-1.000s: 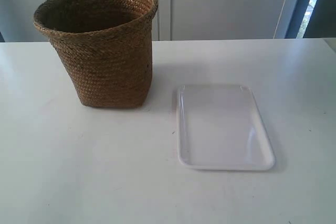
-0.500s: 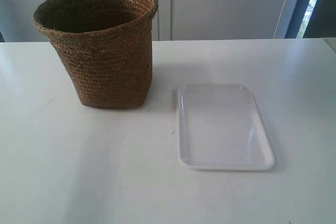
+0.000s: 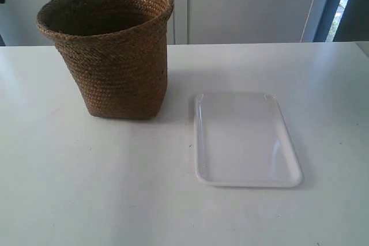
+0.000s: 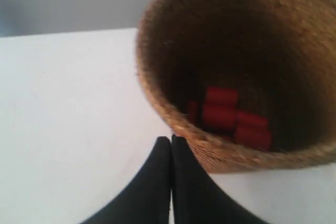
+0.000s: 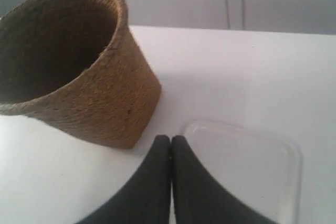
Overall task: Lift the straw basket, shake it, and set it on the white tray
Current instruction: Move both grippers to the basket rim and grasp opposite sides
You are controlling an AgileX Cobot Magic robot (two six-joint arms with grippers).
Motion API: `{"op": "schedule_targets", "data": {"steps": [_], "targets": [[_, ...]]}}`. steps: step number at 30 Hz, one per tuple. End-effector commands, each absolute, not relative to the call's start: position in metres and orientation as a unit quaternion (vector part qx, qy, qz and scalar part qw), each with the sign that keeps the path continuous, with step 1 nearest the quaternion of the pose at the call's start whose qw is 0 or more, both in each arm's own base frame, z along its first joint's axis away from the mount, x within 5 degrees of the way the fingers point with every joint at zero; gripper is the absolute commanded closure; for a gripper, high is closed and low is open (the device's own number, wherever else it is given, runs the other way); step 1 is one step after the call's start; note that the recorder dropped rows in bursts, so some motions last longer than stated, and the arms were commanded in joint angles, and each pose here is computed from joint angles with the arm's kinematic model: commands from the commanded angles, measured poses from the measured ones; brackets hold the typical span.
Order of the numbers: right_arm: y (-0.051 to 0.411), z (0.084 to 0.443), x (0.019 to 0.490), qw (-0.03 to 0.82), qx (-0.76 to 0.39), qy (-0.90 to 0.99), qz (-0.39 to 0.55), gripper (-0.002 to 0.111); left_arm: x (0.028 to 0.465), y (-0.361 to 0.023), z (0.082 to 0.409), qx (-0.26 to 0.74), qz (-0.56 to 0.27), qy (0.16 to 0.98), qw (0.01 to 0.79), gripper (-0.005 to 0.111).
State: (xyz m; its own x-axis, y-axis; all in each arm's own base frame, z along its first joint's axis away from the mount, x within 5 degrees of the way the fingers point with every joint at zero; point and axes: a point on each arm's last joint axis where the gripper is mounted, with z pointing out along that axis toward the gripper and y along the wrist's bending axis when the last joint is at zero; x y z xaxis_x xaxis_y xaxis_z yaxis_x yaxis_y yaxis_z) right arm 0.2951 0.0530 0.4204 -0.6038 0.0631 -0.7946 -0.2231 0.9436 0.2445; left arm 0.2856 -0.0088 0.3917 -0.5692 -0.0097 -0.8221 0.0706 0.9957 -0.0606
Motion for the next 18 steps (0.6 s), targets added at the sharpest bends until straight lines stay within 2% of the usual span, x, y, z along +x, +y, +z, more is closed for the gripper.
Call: {"op": "schedule_targets", "data": {"steps": [1, 6, 14, 18], "targets": [[0.078, 0.423, 0.319, 0.388, -0.098, 0.899, 0.18, 0.108, 0.306, -0.029, 0.398, 0.094, -0.133, 0.919, 0.36, 0.107], [0.108, 0.429, 0.341, 0.363, -0.144, 0.902, 0.186, 0.108, 0.33, -0.029, 0.405, 0.093, -0.135, 0.937, 0.309, 0.107], [0.119, 0.428, 0.363, 0.343, -0.111, 0.911, 0.201, 0.108, 0.347, -0.015, 0.425, 0.064, -0.06, 0.941, 0.326, 0.107], [0.124, 0.423, 0.367, 0.334, -0.11, 0.909, 0.222, 0.108, 0.357, -0.013, 0.42, 0.065, -0.052, 0.941, 0.328, 0.107]]}}
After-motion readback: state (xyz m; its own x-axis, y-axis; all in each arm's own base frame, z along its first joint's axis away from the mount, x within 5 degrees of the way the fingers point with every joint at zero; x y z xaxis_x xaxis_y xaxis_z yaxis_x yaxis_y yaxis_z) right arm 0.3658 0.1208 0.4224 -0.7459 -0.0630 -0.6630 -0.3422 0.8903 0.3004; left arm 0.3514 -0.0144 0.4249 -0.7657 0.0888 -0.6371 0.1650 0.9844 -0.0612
